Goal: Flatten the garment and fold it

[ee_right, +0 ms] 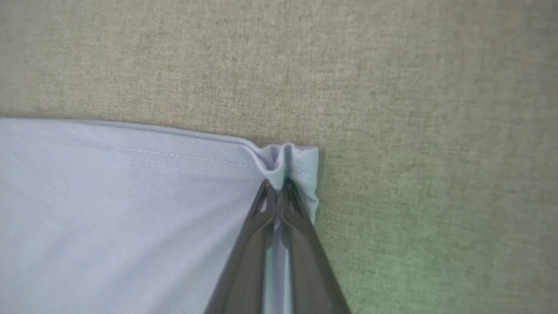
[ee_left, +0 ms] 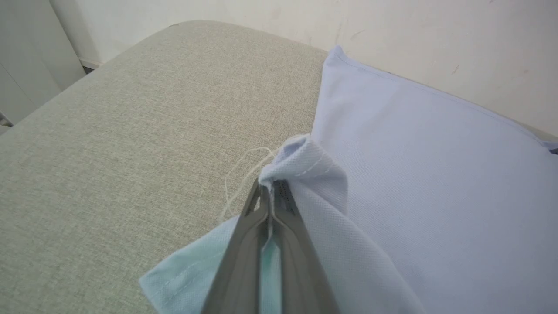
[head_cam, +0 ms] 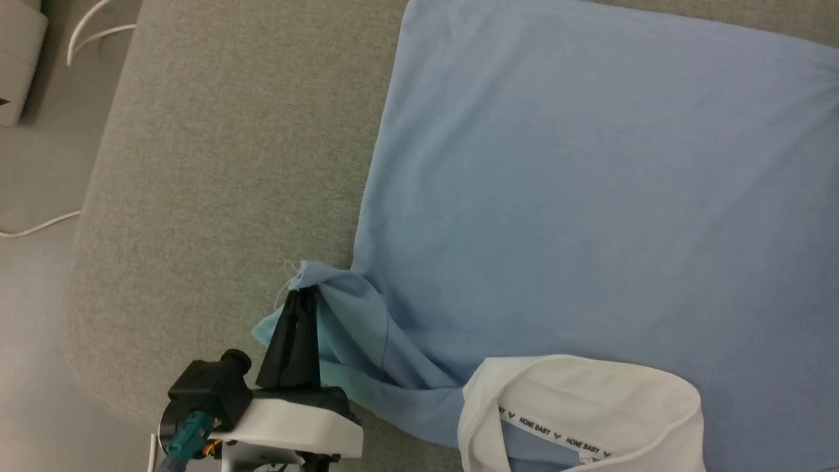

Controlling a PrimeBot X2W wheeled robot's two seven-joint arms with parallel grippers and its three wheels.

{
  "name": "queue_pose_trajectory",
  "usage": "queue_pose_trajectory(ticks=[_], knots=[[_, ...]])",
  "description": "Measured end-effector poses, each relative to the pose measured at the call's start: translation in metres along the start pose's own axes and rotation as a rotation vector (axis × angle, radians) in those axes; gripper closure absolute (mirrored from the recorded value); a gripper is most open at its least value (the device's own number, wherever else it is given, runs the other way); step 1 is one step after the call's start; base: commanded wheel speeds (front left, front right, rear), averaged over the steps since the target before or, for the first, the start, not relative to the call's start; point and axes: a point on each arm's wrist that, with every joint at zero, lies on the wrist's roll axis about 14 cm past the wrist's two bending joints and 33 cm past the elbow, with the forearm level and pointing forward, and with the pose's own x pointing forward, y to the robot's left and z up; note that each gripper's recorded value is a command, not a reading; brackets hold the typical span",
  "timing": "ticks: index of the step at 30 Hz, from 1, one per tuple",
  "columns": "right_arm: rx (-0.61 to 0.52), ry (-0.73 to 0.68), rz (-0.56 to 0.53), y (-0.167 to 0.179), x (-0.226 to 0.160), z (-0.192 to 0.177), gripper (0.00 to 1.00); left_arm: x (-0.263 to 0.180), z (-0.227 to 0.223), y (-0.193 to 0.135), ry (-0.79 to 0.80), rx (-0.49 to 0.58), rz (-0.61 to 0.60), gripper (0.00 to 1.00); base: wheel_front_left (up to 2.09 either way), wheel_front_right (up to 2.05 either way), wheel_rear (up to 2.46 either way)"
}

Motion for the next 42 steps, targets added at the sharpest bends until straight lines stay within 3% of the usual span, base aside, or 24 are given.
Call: queue_pose_trajectory(ticks=[6, 10, 15, 20, 23, 27, 32, 38, 39, 40, 41, 42], knots=[[-0.044, -0.016, -0.019, 0.008, -0.010, 0.001, 1.00, -0.002, 0.006, 0.000, -0.021, 0.000, -0.003, 1.00, 0.00, 0.00, 0.00], [-0.167, -0.123, -0.047, 0.020, -0.027, 0.013, 1.00, -0.006, 0.012, 0.000, -0.039, -0.003, -0.009, 1.00, 0.00, 0.00, 0.00], [-0.343, -0.320, -0.095, 0.027, -0.087, 0.044, 1.00, -0.015, 0.025, 0.008, -0.077, -0.007, 0.000, 1.00, 0.00, 0.00, 0.00], [-0.455, -0.359, -0.173, 0.004, -0.142, 0.027, 1.00, -0.030, 0.027, 0.023, -0.077, 0.011, 0.028, 1.00, 0.00, 0.00, 0.00], [-0.464, -0.310, -0.208, -0.024, -0.162, -0.009, 1.00, -0.036, 0.029, 0.031, -0.082, 0.023, 0.045, 1.00, 0.00, 0.00, 0.00], [-0.419, -0.179, -0.245, -0.069, -0.174, -0.088, 1.00, -0.044, 0.029, 0.039, -0.076, 0.034, 0.062, 1.00, 0.00, 0.00, 0.00], [-0.237, -0.062, -0.231, -0.109, -0.181, -0.205, 1.00, -0.049, 0.025, 0.036, -0.046, 0.032, 0.045, 1.00, 0.00, 0.00, 0.00], [0.034, 0.073, -0.212, -0.118, -0.182, -0.340, 1.00, -0.043, 0.026, 0.017, -0.036, 0.053, -0.030, 1.00, 0.00, 0.00, 0.00], [0.061, 0.080, -0.197, -0.113, -0.181, -0.354, 0.84, -0.042, 0.027, 0.014, -0.037, 0.053, -0.040, 1.00, 0.00, 0.00, 0.00], [0.096, 0.052, -0.176, -0.106, -0.179, -0.361, 0.48, -0.042, 0.027, 0.011, -0.039, 0.054, -0.048, 1.00, 0.00, 0.00, 0.00], [0.127, 0.009, -0.156, -0.099, -0.178, -0.361, 0.00, -0.042, 0.028, 0.009, -0.039, 0.055, -0.056, 1.00, 0.00, 0.00, 0.00], [0.141, -0.041, -0.148, -0.096, -0.180, -0.357, 0.00, -0.042, 0.028, 0.007, -0.037, 0.058, -0.064, 1.00, 0.00, 0.00, 0.00]])
